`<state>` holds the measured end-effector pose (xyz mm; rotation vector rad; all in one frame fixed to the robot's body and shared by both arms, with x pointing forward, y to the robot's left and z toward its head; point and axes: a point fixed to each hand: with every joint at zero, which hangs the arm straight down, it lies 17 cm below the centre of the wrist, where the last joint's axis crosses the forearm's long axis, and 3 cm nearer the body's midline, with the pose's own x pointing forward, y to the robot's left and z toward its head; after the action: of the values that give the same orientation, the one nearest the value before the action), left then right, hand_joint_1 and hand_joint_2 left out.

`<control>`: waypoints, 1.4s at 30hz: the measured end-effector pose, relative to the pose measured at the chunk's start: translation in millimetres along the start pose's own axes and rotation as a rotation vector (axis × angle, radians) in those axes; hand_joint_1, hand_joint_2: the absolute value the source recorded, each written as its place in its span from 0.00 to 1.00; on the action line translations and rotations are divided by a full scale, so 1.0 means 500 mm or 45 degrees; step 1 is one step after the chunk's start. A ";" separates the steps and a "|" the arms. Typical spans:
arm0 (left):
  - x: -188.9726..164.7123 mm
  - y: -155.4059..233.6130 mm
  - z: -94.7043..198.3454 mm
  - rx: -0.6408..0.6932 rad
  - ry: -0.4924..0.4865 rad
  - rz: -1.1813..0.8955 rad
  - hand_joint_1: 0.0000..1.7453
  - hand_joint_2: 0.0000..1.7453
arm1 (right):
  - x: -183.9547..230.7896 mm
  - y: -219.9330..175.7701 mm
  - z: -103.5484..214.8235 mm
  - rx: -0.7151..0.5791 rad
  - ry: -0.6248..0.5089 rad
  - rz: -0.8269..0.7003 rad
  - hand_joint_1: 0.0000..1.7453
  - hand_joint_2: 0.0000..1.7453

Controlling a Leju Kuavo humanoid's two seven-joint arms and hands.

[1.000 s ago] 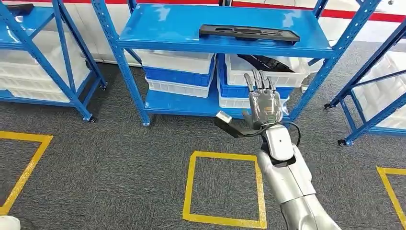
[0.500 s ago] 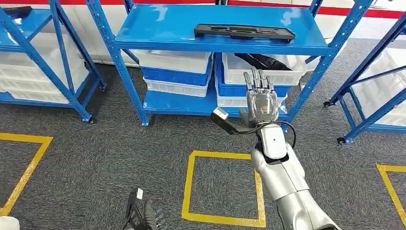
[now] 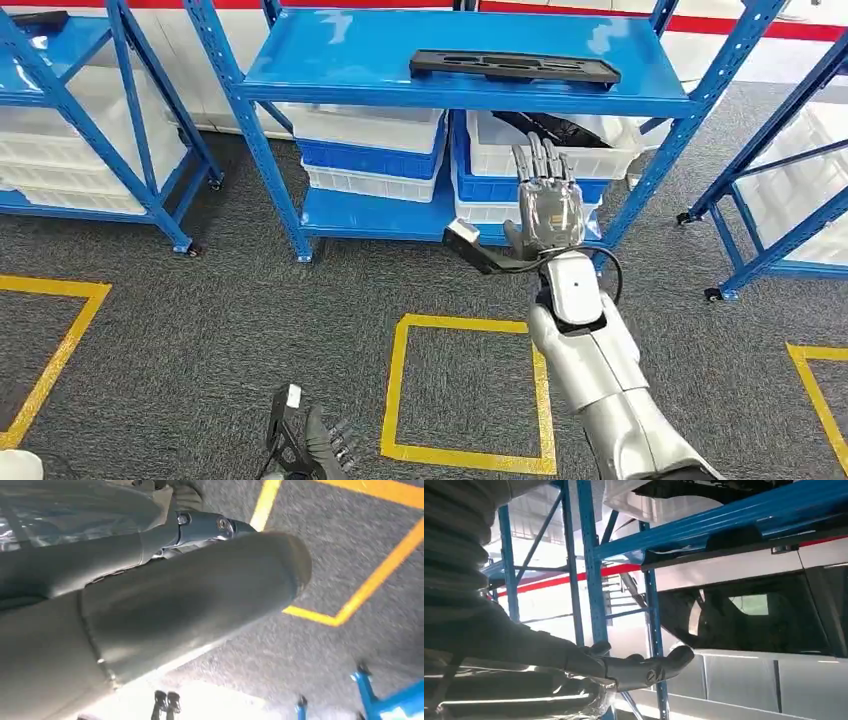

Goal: Take the parts from the cabinet and place them on the table.

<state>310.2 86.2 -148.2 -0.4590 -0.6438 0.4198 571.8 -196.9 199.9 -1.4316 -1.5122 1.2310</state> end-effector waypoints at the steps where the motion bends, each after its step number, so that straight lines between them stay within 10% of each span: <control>1: 0.002 -0.003 0.000 -0.009 -0.006 0.006 0.00 0.00 | -0.002 0.002 0.001 0.002 0.000 0.002 0.00 1.00; 42: 0.020 -0.038 -0.012 -0.034 -0.007 0.039 0.00 0.00 | -0.039 0.002 -0.039 0.007 0.004 0.047 0.00 1.00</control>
<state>325.7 74.1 -137.7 -0.4938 -0.6486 0.4422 593.0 -213.0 207.1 -1.4633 -1.4850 1.2533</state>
